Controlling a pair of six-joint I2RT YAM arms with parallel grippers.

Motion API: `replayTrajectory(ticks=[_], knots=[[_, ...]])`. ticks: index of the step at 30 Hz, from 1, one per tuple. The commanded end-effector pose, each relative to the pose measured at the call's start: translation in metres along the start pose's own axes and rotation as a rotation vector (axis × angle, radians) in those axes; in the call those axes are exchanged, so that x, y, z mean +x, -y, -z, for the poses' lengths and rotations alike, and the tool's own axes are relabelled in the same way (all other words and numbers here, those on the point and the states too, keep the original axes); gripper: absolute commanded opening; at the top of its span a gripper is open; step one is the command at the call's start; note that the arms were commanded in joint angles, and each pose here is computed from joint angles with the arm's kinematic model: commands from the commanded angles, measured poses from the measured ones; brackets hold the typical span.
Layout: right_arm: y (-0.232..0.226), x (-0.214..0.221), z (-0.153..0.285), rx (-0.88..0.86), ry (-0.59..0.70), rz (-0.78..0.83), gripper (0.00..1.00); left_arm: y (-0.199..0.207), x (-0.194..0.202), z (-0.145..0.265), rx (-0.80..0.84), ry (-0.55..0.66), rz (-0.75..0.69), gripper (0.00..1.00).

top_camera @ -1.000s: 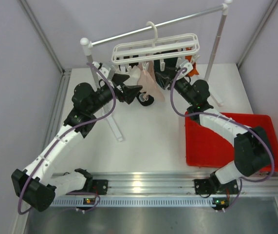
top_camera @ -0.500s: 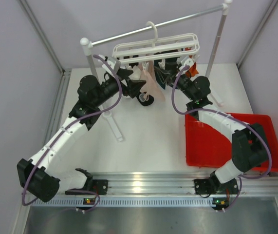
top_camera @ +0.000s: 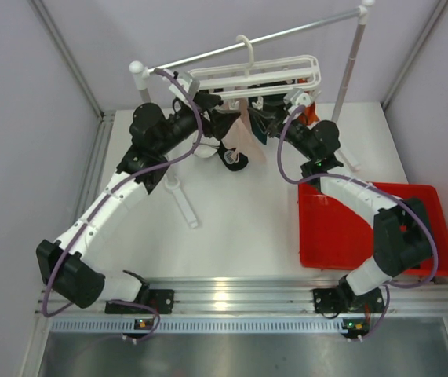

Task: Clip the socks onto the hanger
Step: Open the clamp at the hanger.

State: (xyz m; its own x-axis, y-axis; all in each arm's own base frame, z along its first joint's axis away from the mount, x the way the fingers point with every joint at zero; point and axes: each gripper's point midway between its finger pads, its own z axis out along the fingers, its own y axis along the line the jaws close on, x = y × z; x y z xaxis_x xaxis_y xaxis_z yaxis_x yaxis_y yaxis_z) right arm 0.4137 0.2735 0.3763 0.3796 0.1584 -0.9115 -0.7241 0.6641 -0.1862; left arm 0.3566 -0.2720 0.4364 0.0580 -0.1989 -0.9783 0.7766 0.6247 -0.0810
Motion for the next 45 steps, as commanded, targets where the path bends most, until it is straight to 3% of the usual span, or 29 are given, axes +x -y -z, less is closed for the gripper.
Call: replayTrajectory(ticks=[1,9,25,32,45], knots=[[-0.004,-0.039,-0.002,-0.057,0.07,0.028,0.09,0.008,-0.021,-0.01,0.046,0.044,-0.004,0.78],[-0.016,-0.041,-0.008,-0.207,0.0,-0.173,0.06,0.015,-0.027,-0.034,0.135,0.054,-0.044,0.63],[-0.029,-0.038,-0.003,-0.345,-0.059,-0.312,0.06,0.022,-0.013,-0.053,0.229,0.05,-0.04,0.55],[-0.013,-0.033,-0.003,-0.205,-0.077,-0.328,0.03,0.015,-0.005,-0.061,0.158,0.029,-0.009,0.47],[0.003,-0.024,-0.004,0.068,-0.119,-0.093,0.0,0.01,0.007,-0.073,-0.143,-0.058,0.14,0.42]])
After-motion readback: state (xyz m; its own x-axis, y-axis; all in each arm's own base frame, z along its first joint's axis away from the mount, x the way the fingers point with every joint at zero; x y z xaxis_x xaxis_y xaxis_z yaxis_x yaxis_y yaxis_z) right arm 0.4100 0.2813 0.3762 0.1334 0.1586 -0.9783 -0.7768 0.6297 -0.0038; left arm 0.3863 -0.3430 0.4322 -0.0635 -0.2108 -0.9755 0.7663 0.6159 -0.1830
